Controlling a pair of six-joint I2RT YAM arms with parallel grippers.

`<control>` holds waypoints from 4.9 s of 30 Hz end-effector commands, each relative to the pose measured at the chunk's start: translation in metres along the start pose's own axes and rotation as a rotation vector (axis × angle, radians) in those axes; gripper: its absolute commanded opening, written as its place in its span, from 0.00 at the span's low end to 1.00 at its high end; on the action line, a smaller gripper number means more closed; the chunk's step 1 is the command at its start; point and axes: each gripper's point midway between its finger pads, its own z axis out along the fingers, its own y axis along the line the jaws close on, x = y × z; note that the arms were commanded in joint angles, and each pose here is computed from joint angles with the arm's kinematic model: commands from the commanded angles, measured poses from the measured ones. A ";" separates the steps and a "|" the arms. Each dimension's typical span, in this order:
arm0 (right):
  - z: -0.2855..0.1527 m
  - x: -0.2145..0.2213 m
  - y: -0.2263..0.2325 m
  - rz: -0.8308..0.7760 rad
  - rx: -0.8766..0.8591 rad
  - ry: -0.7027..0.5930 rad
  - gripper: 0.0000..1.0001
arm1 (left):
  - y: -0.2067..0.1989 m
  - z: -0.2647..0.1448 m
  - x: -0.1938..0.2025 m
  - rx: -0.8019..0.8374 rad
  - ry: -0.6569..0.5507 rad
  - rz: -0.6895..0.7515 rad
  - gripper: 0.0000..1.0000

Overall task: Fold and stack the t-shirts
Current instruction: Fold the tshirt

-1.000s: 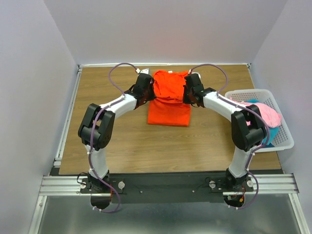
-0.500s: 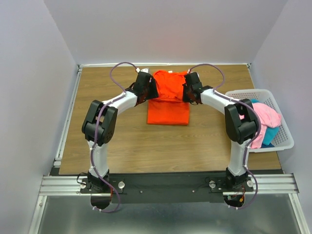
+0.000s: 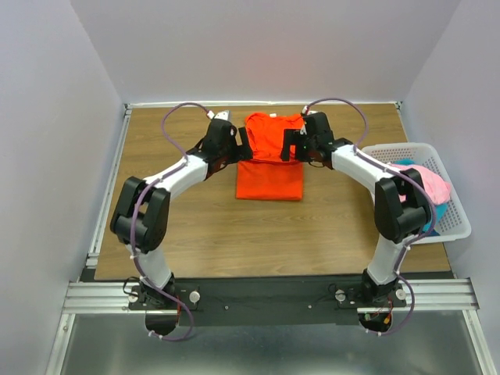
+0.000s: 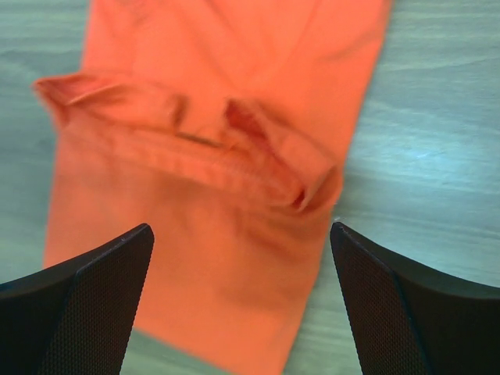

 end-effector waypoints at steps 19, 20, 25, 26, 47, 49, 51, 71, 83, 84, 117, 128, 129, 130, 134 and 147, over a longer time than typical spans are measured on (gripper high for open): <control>0.072 0.022 0.047 -0.099 -0.076 0.042 1.00 | 0.054 -0.090 0.099 -0.038 0.052 -0.142 0.98; 0.078 0.024 0.043 -0.099 -0.067 0.048 1.00 | 0.054 -0.090 0.101 -0.036 0.057 -0.143 0.98; 0.096 -0.005 0.034 -0.077 -0.024 -0.012 1.00 | 0.058 -0.087 0.111 -0.046 0.084 -0.150 0.98; 0.099 -0.010 0.029 -0.064 -0.015 -0.020 1.00 | 0.058 -0.086 0.112 -0.048 0.088 -0.150 0.98; -0.037 -0.051 0.005 0.162 0.044 -0.207 1.00 | 0.008 -0.053 0.107 0.107 0.114 -0.099 0.98; -0.042 -0.017 -0.015 0.201 0.097 -0.164 1.00 | 0.005 -0.045 0.111 0.116 0.130 -0.092 0.98; -0.050 -0.006 -0.028 0.255 0.113 -0.156 1.00 | -0.001 -0.039 0.108 0.127 0.130 -0.089 0.93; -0.070 0.029 -0.075 0.392 0.240 -0.173 1.00 | -0.004 -0.001 0.142 0.120 0.242 -0.070 0.16; -0.039 0.079 -0.061 0.393 0.153 0.022 0.94 | 0.009 -0.009 0.136 0.059 0.202 -0.057 0.00; -0.037 0.080 -0.062 0.401 0.151 0.025 0.92 | 0.011 -0.010 0.140 0.054 0.208 -0.057 0.00; -0.039 0.141 -0.030 0.464 -0.028 0.175 0.01 | 0.029 -0.044 0.146 0.020 0.173 -0.068 0.00; -0.120 0.128 0.008 0.433 -0.205 0.112 0.01 | 0.025 -0.118 0.116 0.088 -0.006 -0.104 0.00; -0.127 0.131 0.013 0.430 -0.228 0.131 0.01 | 0.025 -0.125 0.111 0.091 -0.025 -0.098 0.00; -0.137 0.125 0.018 0.422 -0.259 0.109 0.01 | 0.026 -0.131 0.108 0.091 -0.039 -0.094 0.00; -0.166 0.121 0.033 0.413 -0.339 0.095 0.01 | 0.011 -0.167 0.089 0.185 -0.106 -0.096 0.00; -0.220 0.092 0.051 0.378 -0.451 -0.017 0.01 | -0.013 -0.222 0.058 0.338 -0.248 -0.127 0.00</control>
